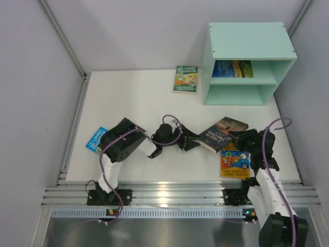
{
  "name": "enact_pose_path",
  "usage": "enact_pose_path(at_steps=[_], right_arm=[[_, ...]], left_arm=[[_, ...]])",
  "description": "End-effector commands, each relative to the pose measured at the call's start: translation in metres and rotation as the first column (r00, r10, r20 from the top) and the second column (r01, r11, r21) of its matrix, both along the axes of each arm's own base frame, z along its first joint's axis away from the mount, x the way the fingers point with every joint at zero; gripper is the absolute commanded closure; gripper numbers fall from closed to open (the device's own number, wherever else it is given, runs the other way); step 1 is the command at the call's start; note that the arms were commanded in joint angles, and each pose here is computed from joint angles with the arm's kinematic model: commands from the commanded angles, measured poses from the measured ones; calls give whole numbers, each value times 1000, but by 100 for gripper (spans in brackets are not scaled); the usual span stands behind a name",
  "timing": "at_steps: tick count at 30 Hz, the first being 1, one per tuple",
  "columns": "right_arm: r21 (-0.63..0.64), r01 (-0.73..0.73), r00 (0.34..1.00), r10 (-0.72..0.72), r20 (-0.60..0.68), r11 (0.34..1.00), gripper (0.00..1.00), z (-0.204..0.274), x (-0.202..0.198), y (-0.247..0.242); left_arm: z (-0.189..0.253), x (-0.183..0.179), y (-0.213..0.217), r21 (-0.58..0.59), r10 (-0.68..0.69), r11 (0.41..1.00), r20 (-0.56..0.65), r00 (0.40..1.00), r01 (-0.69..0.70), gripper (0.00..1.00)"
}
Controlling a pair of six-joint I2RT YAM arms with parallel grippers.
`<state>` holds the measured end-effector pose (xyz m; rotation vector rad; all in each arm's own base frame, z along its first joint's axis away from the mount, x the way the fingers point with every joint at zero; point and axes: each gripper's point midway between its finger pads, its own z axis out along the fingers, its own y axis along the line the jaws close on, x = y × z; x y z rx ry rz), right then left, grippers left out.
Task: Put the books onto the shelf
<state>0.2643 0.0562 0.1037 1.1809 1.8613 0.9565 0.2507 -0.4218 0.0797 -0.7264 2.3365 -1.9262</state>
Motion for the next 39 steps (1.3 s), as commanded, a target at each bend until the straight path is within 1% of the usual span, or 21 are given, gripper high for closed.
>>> enact_pose_path(at_steps=[1, 5, 6, 7, 8, 9, 10, 11, 12, 13, 14, 15, 16, 19, 20, 21, 24, 26, 29, 36, 39], right_arm=[[9, 27, 975, -29, 221, 1000, 100, 88, 17, -2], [17, 74, 951, -75, 301, 997, 100, 127, 15, -9], [12, 88, 947, -88, 309, 996, 100, 133, 14, -11], [10, 94, 936, -92, 340, 996, 100, 149, 15, -12], [6, 104, 929, -100, 356, 995, 100, 158, 16, -14], [2, 109, 927, -102, 361, 994, 100, 163, 18, -15], [-3, 113, 915, -102, 390, 994, 100, 179, 18, -16], [-7, 117, 910, -104, 401, 993, 100, 187, 19, -17], [-14, 129, 898, -111, 426, 992, 100, 203, 21, -19], [-31, 140, 892, -113, 438, 990, 100, 210, 22, -22], [-43, 175, 886, -138, 443, 984, 100, 215, 26, -29], [-52, 193, 877, -149, 457, 980, 100, 222, 26, -32], [-60, 215, 862, -161, 480, 975, 100, 234, 27, -36], [-56, 279, 824, -209, 527, 959, 100, 253, 31, -48], [-47, 292, 799, -216, 560, 955, 100, 264, 34, -51], [-45, 292, 792, -215, 571, 955, 100, 268, 35, -51], [-35, 322, 744, -229, 628, 946, 100, 289, 41, -57], [-20, 358, 720, -263, 642, 933, 100, 292, 45, -65], [15, 406, 682, -314, 661, 914, 100, 298, 50, -76], [53, 434, 625, -343, 702, 899, 100, 324, 64, -85], [91, 444, 581, -364, 728, 891, 100, 336, 67, -89]], left_arm=[[59, -9, 1, -126, -28, 991, 145, 989, 47, 46], [69, -9, 10, -96, -29, 994, 182, 983, 47, 43], [71, -9, 11, -74, -35, 996, 229, 973, 53, 38], [85, -9, 15, -71, -26, 996, 275, 961, 47, 27], [71, -6, 20, 11, -34, 999, 239, 970, 33, 25], [70, -4, 24, 49, -37, 998, 251, 967, 26, 23], [80, -4, 29, 81, -44, 997, 311, 949, 19, 21], [72, 1, 37, 143, -38, 990, 298, 954, -5, 17], [82, 1, 43, 169, -45, 985, 349, 936, -16, 15], [85, 2, 48, 196, -48, 980, 363, 931, -25, 7], [88, 7, 59, 253, -48, 966, 383, 922, -55, 4], [81, 9, 63, 292, -57, 954, 379, 924, -61, 1], [94, 11, 69, 298, -49, 951, 410, 911, -83, 2], [111, 16, 90, 361, -43, 920, 472, 880, -149, 1], [120, 17, 94, 362, -39, 917, 501, 865, -168, 1], [127, 18, 98, 372, -56, 910, 548, 835, -183, 1], [150, 16, 108, 377, -69, 901, 612, 788, -214, 1], [160, 13, 114, 392, -78, 892, 622, 779, -223, 1], [173, 10, 117, 374, -73, 898, 646, 759, -232, 1], [184, 4, 121, 349, -66, 908, 667, 742, -232, 1], [186, 3, 122, 348, -68, 908, 672, 738, -233, 1]])
